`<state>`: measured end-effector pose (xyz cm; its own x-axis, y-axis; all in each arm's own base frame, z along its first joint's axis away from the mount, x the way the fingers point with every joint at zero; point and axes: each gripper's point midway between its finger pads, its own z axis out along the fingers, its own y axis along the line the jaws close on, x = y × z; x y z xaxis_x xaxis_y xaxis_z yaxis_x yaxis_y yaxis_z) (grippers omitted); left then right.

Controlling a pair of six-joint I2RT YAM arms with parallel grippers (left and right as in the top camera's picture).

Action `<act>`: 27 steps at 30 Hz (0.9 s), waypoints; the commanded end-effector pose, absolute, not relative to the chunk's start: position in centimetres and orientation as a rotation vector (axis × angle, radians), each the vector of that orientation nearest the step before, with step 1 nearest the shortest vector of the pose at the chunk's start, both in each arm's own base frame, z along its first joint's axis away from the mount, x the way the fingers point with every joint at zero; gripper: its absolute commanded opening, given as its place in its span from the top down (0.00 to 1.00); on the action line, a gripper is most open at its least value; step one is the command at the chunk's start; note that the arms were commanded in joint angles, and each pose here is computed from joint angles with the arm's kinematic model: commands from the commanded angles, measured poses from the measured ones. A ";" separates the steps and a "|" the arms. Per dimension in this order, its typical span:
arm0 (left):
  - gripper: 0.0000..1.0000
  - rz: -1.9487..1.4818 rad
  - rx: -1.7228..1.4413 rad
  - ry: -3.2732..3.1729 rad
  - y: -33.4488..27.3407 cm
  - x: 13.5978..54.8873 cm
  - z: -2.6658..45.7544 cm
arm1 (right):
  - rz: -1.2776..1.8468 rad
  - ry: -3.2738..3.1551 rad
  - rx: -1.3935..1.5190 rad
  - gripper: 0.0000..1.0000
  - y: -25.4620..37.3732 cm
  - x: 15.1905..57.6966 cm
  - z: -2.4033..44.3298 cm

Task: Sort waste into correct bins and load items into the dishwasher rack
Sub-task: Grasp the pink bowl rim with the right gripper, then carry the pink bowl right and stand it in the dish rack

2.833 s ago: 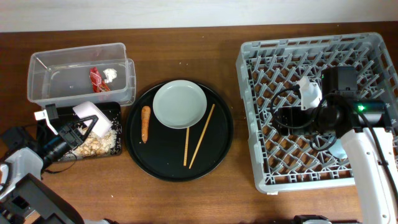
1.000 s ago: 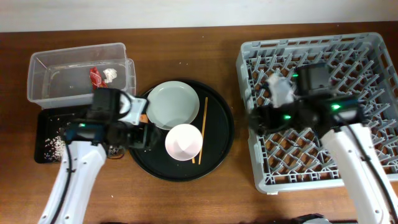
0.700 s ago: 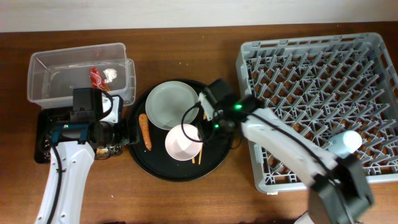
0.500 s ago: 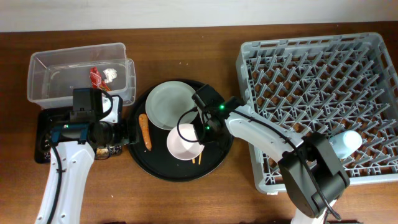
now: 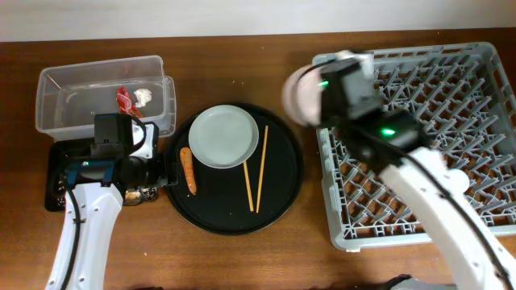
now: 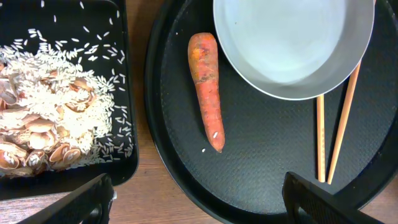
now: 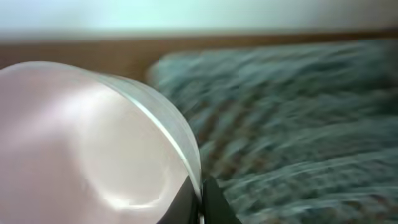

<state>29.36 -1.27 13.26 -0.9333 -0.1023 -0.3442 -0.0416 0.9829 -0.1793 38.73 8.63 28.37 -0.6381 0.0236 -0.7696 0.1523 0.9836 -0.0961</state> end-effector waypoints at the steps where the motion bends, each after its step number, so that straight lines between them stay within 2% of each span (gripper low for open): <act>1: 0.14 -0.230 -0.120 2.749 -1.0 29.5 13.8 | -0.716 2.053 0.369 0.96 -3.8 39.0 32.6; 7: 0.14 -0.230 -0.120 2.746 -1.0 29.6 13.9 | -1.063 1.921 0.773 0.96 -18.5 37.3 32.5; 11: 0.14 -0.232 -0.130 2.746 -1.0 29.6 13.9 | -1.324 1.968 0.926 0.96 -25.2 35.7 27.7; 17: 0.13 -0.231 -0.129 2.741 -1.0 29.7 13.9 | -1.517 2.112 0.882 0.96 -27.1 37.9 18.8; 23: 0.13 -0.231 -0.127 2.730 -1.0 30.0 14.0 | -1.526 2.164 0.868 0.96 -26.7 37.8 16.5; 27: 0.13 -0.230 -0.126 2.727 -1.0 30.1 14.0 | -1.453 2.307 0.777 0.96 -23.3 38.0 14.6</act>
